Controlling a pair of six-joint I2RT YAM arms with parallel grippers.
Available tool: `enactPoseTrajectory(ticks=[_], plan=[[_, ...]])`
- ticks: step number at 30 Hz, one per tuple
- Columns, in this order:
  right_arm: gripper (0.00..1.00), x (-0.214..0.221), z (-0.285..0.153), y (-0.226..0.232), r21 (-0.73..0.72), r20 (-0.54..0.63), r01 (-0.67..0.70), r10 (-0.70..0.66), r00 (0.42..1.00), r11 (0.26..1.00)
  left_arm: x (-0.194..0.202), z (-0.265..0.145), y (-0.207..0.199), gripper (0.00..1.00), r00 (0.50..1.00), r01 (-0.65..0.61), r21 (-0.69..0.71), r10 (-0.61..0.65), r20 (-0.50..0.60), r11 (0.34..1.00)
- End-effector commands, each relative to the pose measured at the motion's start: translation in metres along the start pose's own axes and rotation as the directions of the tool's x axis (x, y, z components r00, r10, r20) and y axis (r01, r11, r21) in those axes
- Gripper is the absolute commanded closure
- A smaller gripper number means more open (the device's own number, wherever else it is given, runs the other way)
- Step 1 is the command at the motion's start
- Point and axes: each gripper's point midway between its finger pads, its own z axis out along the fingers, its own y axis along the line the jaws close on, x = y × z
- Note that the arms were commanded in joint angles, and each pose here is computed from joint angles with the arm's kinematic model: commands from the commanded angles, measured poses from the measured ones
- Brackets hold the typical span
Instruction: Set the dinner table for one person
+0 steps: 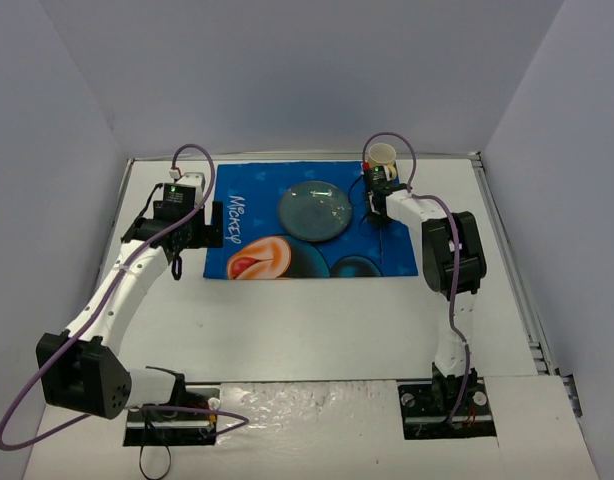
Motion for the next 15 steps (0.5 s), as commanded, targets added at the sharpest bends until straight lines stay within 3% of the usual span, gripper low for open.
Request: enactPoseTrajectory(ticks=[1,10,15], plan=[[0.94,-0.0213,-0.0086,-0.003,-0.014,0.052,0.019,-0.019,0.998,1.0,-0.0136,-0.0043,0.005,0.03,0.999,0.012,-0.017,-0.011,0.048,1.0],[1.0,-0.0195,-0.0071,-0.0004,-0.033,0.048,0.051,-0.049,0.998,0.998,-0.0142,-0.0052,0.0057,0.03,0.999,0.011,-0.019,-0.01,0.051,1.0],[0.96,-0.0217,-0.0086,-0.002,-0.032,0.054,0.026,-0.025,0.998,0.999,-0.0141,-0.0056,0.0058,0.03,0.999,0.011,-0.019,-0.01,0.051,1.0]])
